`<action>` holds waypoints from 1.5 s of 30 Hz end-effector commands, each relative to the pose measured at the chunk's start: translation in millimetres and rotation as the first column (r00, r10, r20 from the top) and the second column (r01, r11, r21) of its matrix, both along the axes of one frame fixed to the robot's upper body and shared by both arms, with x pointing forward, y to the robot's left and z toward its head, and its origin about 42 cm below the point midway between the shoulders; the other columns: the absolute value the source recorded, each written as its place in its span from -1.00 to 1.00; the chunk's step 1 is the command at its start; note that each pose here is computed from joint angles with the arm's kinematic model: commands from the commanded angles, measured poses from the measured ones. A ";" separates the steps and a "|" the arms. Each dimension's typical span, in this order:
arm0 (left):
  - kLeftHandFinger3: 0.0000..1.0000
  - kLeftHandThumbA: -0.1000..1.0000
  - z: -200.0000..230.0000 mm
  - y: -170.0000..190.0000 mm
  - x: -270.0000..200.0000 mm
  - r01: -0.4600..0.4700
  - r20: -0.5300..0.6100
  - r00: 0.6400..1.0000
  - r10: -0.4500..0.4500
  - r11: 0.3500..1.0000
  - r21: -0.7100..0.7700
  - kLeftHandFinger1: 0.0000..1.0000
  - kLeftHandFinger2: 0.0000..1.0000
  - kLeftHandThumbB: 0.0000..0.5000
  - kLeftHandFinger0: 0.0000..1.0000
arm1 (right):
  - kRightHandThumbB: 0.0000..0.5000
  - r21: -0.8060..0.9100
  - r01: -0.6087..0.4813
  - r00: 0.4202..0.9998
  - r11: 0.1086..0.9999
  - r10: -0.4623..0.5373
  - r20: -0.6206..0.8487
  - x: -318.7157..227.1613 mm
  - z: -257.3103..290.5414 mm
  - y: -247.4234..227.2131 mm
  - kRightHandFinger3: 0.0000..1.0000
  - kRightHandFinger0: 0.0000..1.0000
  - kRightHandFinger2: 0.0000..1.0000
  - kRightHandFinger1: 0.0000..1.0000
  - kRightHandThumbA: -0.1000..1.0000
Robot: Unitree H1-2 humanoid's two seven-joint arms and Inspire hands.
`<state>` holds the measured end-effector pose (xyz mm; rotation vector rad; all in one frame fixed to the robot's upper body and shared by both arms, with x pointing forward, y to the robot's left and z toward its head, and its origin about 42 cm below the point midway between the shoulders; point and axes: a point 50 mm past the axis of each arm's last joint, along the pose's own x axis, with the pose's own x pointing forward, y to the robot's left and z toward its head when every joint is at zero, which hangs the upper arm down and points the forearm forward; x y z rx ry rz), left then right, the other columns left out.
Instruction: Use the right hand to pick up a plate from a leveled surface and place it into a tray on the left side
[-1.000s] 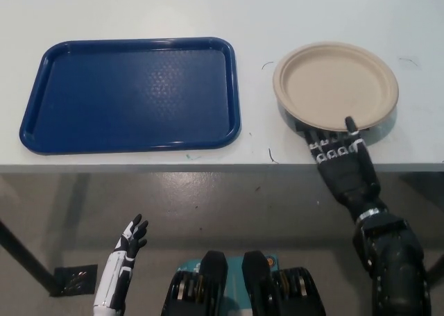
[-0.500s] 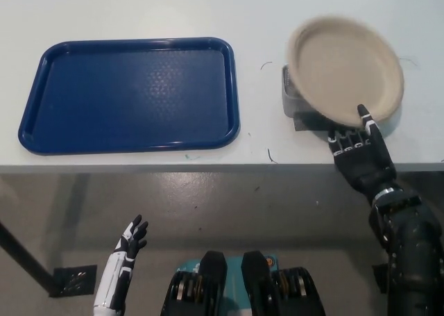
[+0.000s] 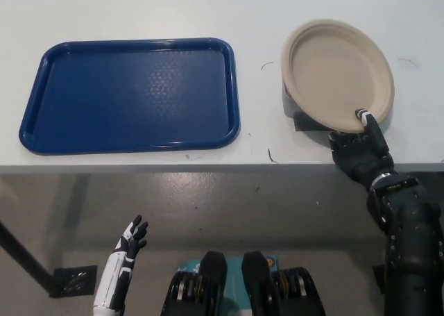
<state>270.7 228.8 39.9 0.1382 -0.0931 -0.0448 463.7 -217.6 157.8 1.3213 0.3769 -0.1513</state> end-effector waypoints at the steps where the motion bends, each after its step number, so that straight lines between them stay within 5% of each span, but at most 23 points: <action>1: 1.00 1.00 15.2 -2.3 9.4 0.028 0.083 0.996 -0.027 1.000 -0.008 1.00 1.00 -0.63 1.00 | -0.91 -0.154 0.010 0.999 0.988 -0.004 0.036 -8.2 24.0 5.8 -0.01 -1.00 0.15 -0.58 -0.88; 4: 1.00 1.00 16.1 -0.6 12.1 0.024 0.086 0.996 -0.023 1.000 -0.007 1.00 1.00 -0.57 1.00 | -1.00 -0.223 0.009 0.987 0.975 0.027 0.159 -14.5 63.2 18.2 0.16 -1.00 0.19 -0.60 -0.91; 6: 1.00 1.00 15.0 -1.2 11.4 0.025 0.080 0.996 -0.024 1.000 -0.007 1.00 1.00 -0.57 1.00 | -1.00 -0.279 0.015 0.964 0.960 0.061 0.260 -22.0 93.4 28.5 0.53 -1.00 0.17 -0.67 -1.00; 8: 1.00 1.00 15.0 -1.4 10.6 0.028 0.079 0.996 -0.028 1.000 -0.007 1.00 1.00 -0.60 1.00 | -1.00 -0.313 0.013 0.936 0.950 0.098 0.337 -29.2 124.9 42.5 0.63 -1.00 0.16 -0.66 -1.00; 10: 1.00 1.00 15.6 -1.8 9.9 0.031 0.078 0.997 -0.030 0.999 -0.009 1.00 1.00 -0.61 1.00 | -1.00 -0.346 0.018 0.916 0.938 0.123 0.381 -34.4 145.2 52.4 0.55 -1.00 0.07 -0.73 -1.00; 13: 1.00 1.00 15.8 -0.8 9.7 0.033 0.076 0.997 -0.033 0.999 0.000 1.00 1.00 -0.57 1.00 | -1.00 -0.423 0.026 0.847 0.906 0.205 0.490 -44.9 184.0 75.6 0.75 -1.00 0.12 -0.66 -1.00; 17: 1.00 1.00 17.2 -0.2 11.8 0.036 0.077 0.996 -0.037 0.999 0.009 1.00 1.00 -0.57 1.00 | -0.90 -0.479 0.018 0.811 0.878 0.267 0.520 -45.3 214.7 104.2 0.62 -1.00 0.08 -0.64 -1.00; 29: 1.00 1.00 15.1 0.4 9.7 0.051 0.062 0.997 -0.052 0.998 0.026 1.00 1.00 -0.51 1.00 | -0.99 -0.599 -0.190 0.818 0.778 0.462 0.341 5.4 201.6 193.4 0.78 -1.00 0.15 -0.66 -1.00; 34: 1.00 1.00 16.1 -1.6 10.8 0.062 0.064 0.996 -0.064 0.998 0.030 1.00 1.00 -0.52 1.00 | -0.82 -0.615 -0.267 0.831 0.742 0.500 0.244 25.3 190.6 235.4 0.74 -1.00 0.14 -0.72 -1.00; 35: 1.00 1.00 16.1 -1.7 11.3 0.061 0.066 0.996 -0.064 0.997 0.041 1.00 1.00 -0.57 1.00 | -0.74 -0.611 -0.284 0.838 0.739 0.501 0.217 30.8 188.8 246.1 0.93 -1.00 0.15 -0.74 -1.00; 40: 1.00 1.00 15.5 -2.2 10.8 0.073 0.061 0.995 -0.075 0.996 0.043 1.00 1.00 -0.48 1.00 | -0.72 -0.686 -0.301 0.837 0.663 0.527 0.143 45.4 180.8 284.6 0.26 -1.00 0.34 -0.71 -1.00; 44: 1.00 1.00 14.9 -4.5 10.5 0.079 0.056 0.995 -0.081 0.996 0.040 1.00 1.00 -0.47 1.00 | -0.53 -0.748 -0.314 0.832 0.585 0.550 0.080 48.6 177.5 305.1 0.32 -1.00 0.38 -0.69 -1.00; 45: 1.00 1.00 15.2 -4.8 10.9 0.082 0.057 0.995 -0.084 0.996 0.040 1.00 1.00 -0.48 1.00 | -0.41 -0.764 -0.317 0.825 0.562 0.561 0.070 48.8 177.9 308.7 0.14 -1.00 0.22 -0.78 -0.76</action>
